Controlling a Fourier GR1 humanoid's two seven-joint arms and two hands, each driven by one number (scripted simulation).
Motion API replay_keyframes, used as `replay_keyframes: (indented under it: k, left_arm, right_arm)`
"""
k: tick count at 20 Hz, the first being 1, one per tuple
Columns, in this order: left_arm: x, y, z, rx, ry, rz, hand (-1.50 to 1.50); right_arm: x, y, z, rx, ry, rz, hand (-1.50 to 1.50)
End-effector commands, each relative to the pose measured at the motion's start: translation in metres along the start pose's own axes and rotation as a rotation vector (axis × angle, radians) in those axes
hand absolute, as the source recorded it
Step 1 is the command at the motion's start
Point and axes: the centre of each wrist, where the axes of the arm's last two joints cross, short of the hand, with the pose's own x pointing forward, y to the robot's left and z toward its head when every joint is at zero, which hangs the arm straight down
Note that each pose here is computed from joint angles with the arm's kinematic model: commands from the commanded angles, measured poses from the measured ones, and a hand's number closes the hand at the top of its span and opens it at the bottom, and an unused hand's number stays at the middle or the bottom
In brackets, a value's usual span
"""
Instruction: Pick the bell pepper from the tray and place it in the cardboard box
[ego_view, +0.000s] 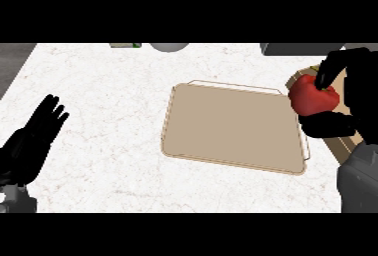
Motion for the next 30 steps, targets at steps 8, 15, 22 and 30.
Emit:
replay_keyframes:
  k: [8, 15, 22, 30]
  left_arm:
    - [0.0, 0.005, -0.002, -0.013, -0.005, 0.005, 0.0]
    - [-0.005, -0.008, 0.012, -0.004, 0.002, -0.009, 0.0]
    - [0.005, 0.007, 0.017, -0.02, -0.01, -0.011, 0.0]
    - [-0.007, -0.008, 0.006, -0.016, -0.016, -0.004, 0.0]
  right_arm:
    - [-0.059, -0.048, -0.05, -0.107, 0.16, 0.043, 1.5]
    - [-0.098, -0.02, -0.068, -0.089, 0.133, 0.065, 1.5]
    - [-0.173, 0.016, -0.086, -0.079, 0.148, 0.058, 1.5]
    - [-0.186, 0.06, -0.106, 0.16, 0.216, -0.045, 1.5]
